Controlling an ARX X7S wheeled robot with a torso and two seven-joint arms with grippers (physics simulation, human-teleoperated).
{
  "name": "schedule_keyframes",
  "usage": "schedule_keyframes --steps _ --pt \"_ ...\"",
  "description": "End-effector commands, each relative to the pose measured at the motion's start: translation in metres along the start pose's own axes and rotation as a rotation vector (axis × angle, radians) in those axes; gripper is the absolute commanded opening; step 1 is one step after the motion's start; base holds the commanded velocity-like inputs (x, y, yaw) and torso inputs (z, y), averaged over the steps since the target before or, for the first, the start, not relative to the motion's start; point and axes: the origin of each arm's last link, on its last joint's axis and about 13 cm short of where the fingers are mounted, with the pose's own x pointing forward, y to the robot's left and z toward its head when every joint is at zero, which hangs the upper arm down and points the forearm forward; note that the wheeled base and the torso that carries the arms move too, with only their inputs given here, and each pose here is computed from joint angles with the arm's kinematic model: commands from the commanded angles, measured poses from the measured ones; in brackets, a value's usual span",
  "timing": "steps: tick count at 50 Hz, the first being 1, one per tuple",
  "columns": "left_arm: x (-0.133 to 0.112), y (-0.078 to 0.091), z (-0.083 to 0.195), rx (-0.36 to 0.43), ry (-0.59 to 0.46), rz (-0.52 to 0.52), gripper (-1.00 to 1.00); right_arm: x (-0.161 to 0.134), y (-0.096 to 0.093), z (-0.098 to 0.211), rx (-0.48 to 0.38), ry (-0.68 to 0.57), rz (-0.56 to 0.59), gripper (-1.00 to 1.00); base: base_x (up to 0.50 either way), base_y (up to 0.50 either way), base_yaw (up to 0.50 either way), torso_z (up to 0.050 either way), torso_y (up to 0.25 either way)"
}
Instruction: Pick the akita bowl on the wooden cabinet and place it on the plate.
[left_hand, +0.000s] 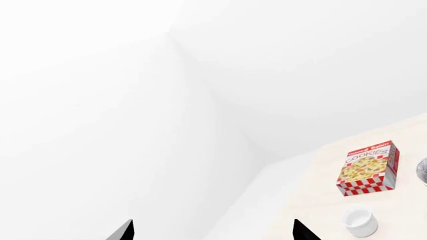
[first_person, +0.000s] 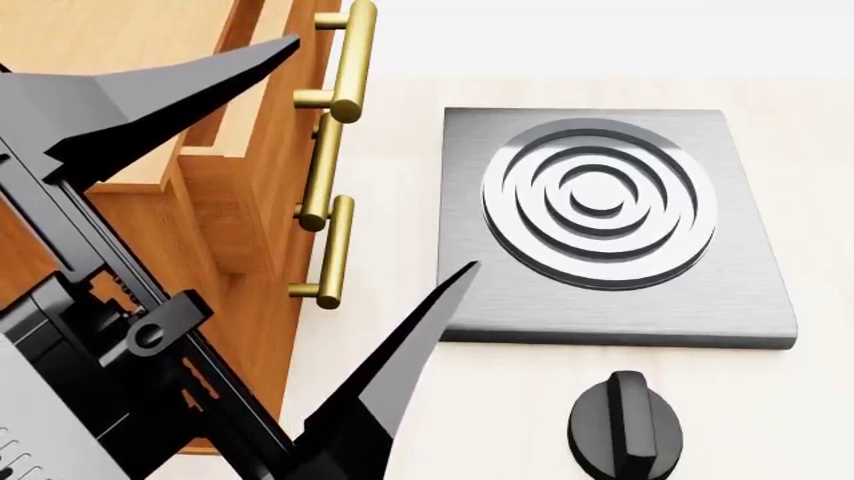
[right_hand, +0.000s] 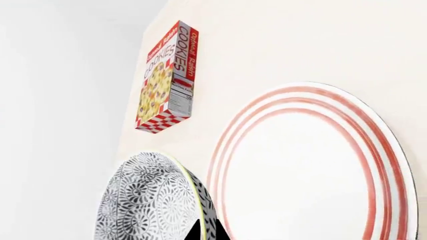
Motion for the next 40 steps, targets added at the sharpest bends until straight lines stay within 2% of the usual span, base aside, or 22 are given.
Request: schedule_keyframes --steps 1,40 --pt "0.004 -0.001 0.004 -0.007 -0.031 -0.028 1.00 0.004 -0.004 0.002 -0.004 -0.031 0.045 -1.00 0.00 0.00 0.00 0.000 0.000" --pt "0.004 -0.003 -0.001 -0.012 -0.026 -0.032 1.00 0.013 -0.021 -0.003 -0.019 -0.025 -0.013 -1.00 0.00 0.00 0.00 0.000 0.000"
